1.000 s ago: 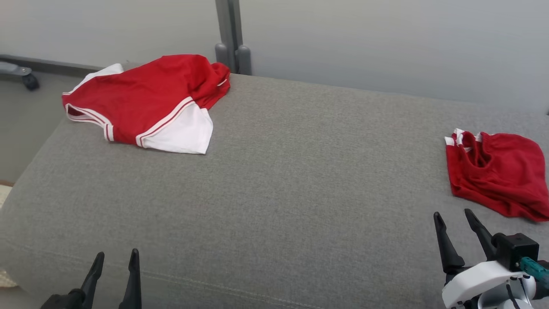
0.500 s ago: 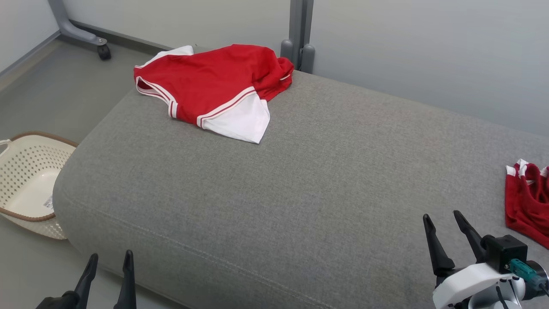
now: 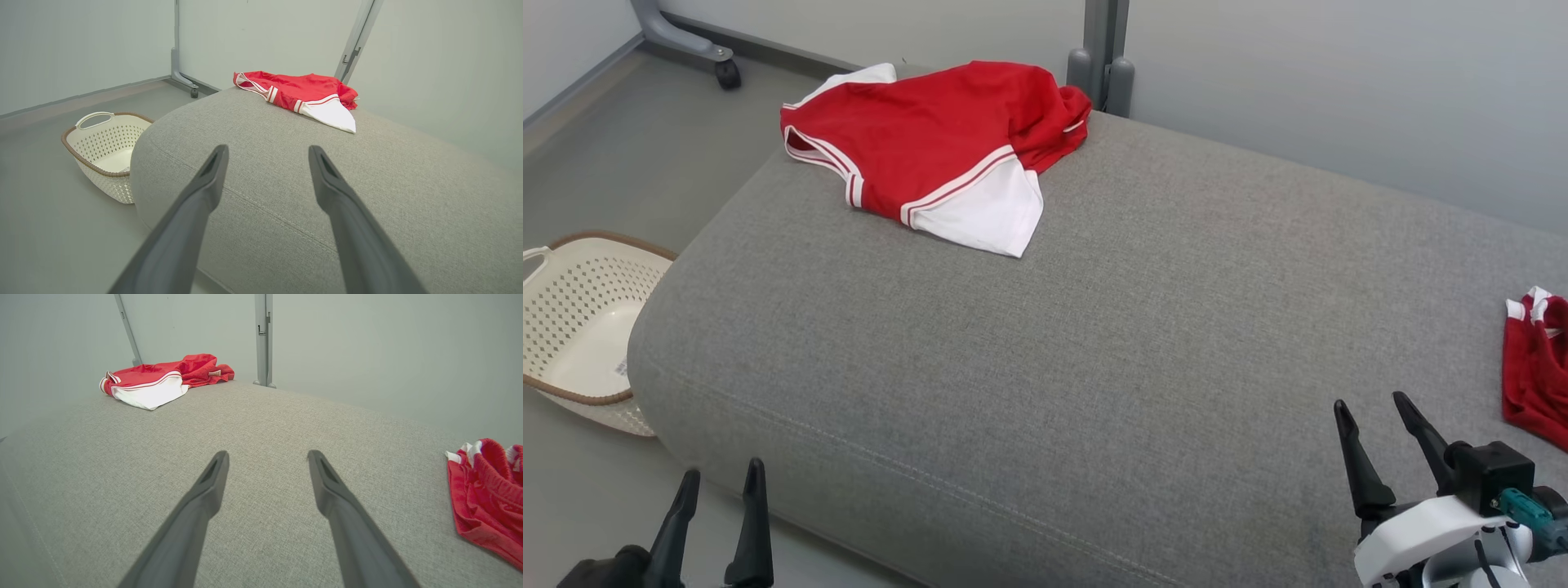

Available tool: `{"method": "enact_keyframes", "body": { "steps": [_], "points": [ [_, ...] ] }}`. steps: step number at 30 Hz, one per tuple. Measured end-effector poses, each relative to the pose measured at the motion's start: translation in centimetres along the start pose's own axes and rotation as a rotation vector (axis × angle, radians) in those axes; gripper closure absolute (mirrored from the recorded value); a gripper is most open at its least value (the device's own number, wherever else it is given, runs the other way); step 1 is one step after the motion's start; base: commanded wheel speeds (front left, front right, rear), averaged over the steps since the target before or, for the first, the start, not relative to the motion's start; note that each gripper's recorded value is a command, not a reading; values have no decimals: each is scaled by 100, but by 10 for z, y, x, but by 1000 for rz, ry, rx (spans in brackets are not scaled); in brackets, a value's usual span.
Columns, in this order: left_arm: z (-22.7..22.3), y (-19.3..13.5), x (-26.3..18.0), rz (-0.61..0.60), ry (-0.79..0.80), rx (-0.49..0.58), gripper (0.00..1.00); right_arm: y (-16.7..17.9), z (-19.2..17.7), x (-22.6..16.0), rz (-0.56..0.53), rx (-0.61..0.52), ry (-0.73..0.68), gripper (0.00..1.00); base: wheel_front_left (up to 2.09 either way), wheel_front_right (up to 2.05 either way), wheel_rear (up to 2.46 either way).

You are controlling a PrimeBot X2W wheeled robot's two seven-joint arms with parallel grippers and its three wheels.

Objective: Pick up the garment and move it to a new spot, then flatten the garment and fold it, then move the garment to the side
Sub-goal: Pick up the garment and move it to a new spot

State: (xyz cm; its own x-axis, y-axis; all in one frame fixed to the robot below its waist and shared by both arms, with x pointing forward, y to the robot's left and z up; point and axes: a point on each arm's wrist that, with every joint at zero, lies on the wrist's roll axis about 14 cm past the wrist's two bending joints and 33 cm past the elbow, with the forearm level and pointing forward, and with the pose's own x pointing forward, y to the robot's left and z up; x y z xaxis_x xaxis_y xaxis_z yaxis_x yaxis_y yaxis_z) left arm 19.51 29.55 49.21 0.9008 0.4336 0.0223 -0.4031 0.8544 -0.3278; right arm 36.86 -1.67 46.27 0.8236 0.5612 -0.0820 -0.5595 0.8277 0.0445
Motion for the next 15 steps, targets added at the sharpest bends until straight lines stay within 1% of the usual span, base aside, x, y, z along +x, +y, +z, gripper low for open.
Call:
{"method": "enact_keyframes", "body": {
  "steps": [3,7,10,13,14,15],
  "points": [
    [9,-6,14,-18,-27,-44,0,-4,-2,4,9,-13,4,0,0,0,0],
    [36,-12,45,-40,-88,-106,0,-7,3,17,34,-40,-21,0,0,0,0],
    [48,-14,70,-41,-90,-193,0,-12,6,28,48,-54,-34,0,0,0,0],
    [54,-17,95,-40,-68,-317,0,-19,4,35,56,-62,-28,0,0,0,0],
    [54,-17,95,-40,-68,-317,0,-19,4,35,56,-62,-28,0,0,0,0],
    [56,-21,113,-44,-50,-419,0,-23,1,40,58,-66,-22,0,0,0,0]
  ]
}}
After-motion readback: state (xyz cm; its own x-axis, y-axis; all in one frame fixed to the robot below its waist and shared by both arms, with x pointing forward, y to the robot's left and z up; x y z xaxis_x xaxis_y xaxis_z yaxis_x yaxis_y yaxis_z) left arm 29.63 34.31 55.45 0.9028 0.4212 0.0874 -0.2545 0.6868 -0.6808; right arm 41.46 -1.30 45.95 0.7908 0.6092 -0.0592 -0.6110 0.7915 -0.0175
